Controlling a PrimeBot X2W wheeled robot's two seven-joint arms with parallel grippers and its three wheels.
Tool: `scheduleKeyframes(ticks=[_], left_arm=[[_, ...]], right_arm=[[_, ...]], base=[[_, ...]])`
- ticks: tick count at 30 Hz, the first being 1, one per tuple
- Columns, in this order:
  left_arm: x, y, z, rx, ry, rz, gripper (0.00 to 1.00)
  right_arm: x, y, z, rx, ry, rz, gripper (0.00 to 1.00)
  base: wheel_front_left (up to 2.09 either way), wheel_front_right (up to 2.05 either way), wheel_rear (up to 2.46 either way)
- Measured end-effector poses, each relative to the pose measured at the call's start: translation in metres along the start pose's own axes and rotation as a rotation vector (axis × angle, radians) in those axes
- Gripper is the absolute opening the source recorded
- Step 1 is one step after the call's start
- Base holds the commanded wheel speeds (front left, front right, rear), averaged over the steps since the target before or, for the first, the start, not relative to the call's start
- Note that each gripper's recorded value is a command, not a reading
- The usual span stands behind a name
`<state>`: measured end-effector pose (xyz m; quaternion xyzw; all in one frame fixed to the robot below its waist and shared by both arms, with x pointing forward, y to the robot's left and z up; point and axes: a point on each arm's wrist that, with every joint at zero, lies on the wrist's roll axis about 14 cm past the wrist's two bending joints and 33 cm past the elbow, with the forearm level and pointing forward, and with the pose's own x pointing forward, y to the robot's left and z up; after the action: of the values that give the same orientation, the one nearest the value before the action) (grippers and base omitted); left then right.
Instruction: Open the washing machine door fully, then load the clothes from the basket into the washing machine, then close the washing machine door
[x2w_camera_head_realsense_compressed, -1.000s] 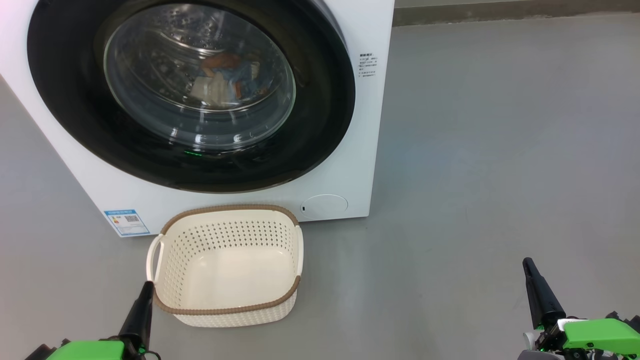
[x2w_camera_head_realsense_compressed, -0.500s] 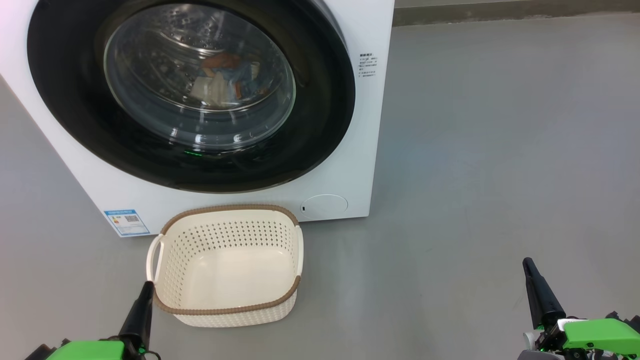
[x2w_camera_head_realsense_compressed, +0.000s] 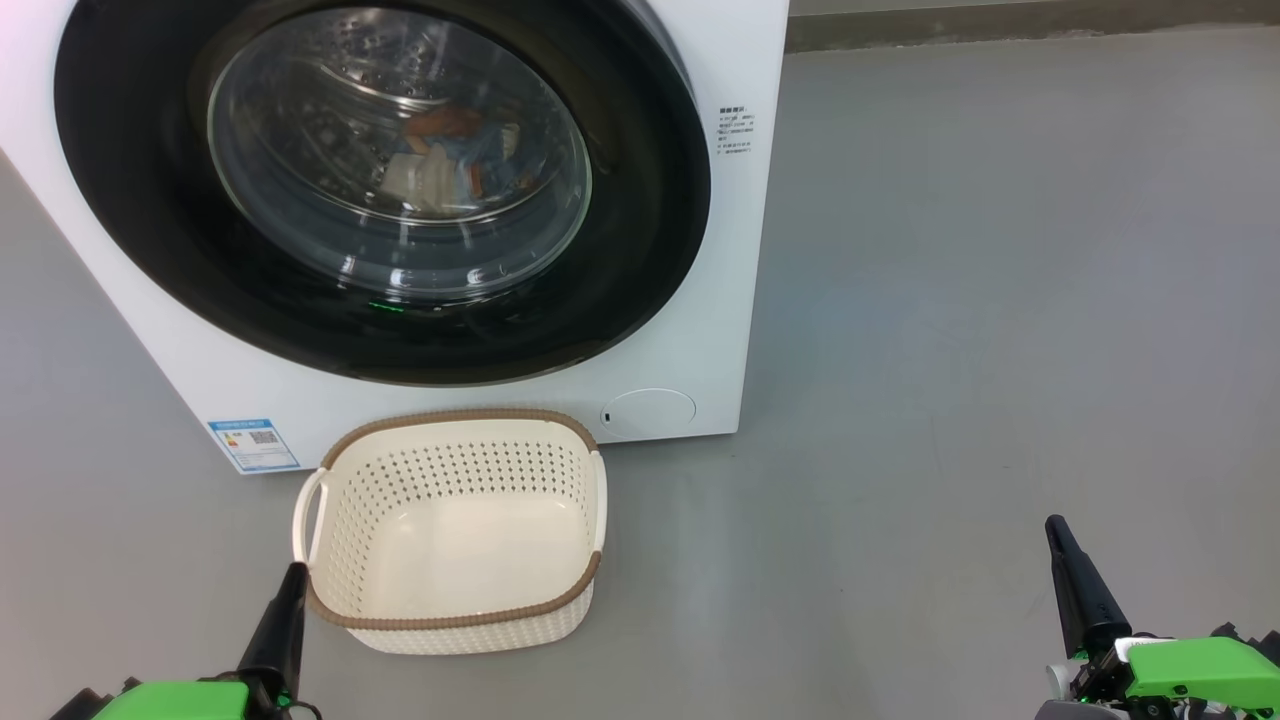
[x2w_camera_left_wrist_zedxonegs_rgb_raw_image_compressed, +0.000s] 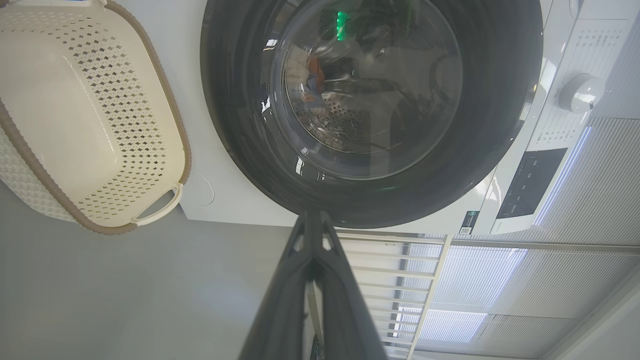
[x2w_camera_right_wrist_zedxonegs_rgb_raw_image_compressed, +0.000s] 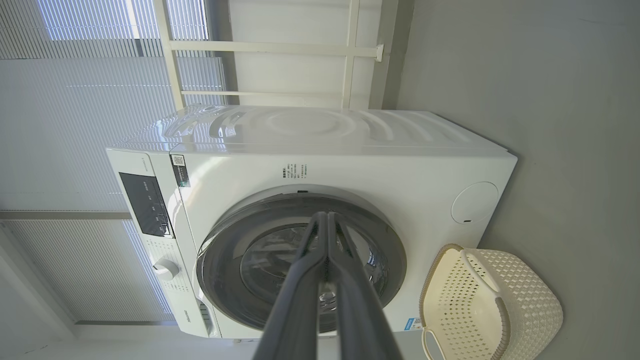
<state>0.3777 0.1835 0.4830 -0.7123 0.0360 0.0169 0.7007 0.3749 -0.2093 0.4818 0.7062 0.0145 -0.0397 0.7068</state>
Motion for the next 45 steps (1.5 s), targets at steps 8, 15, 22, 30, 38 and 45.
scheduleKeyframes(ticks=[8, 15, 22, 30, 38, 45], left_arm=[[0.0, 0.0, 0.0, 0.0, 0.0, 0.0, 0.0], [0.0, 0.0, 0.0, 0.0, 0.0, 0.0, 0.0], [0.0, 0.0, 0.0, 0.0, 0.0, 0.0, 0.0], [0.0, 0.0, 0.0, 0.0, 0.0, 0.0, 0.0], [0.0, 0.0, 0.0, 0.0, 0.0, 0.0, 0.0], [0.0, 0.0, 0.0, 0.0, 0.0, 0.0, 0.0]], right_arm=[[0.0, 0.0, 0.0, 0.0, 0.0, 0.0, 0.0], [0.0, 0.0, 0.0, 0.0, 0.0, 0.0, 0.0], [0.0, 0.0, 0.0, 0.0, 0.0, 0.0, 0.0], [0.0, 0.0, 0.0, 0.0, 0.0, 0.0, 0.0], [0.0, 0.0001, 0.0, 0.0, 0.0, 0.0, 0.0], [0.0, 0.0001, 0.0, 0.0, 0.0, 0.0, 0.0]], base=[[0.0, 0.0, 0.0], [0.0, 0.0, 0.0], [0.0, 0.0, 0.0], [0.0, 0.0, 0.0], [0.0, 0.0, 0.0], [0.0, 0.0, 0.0]])
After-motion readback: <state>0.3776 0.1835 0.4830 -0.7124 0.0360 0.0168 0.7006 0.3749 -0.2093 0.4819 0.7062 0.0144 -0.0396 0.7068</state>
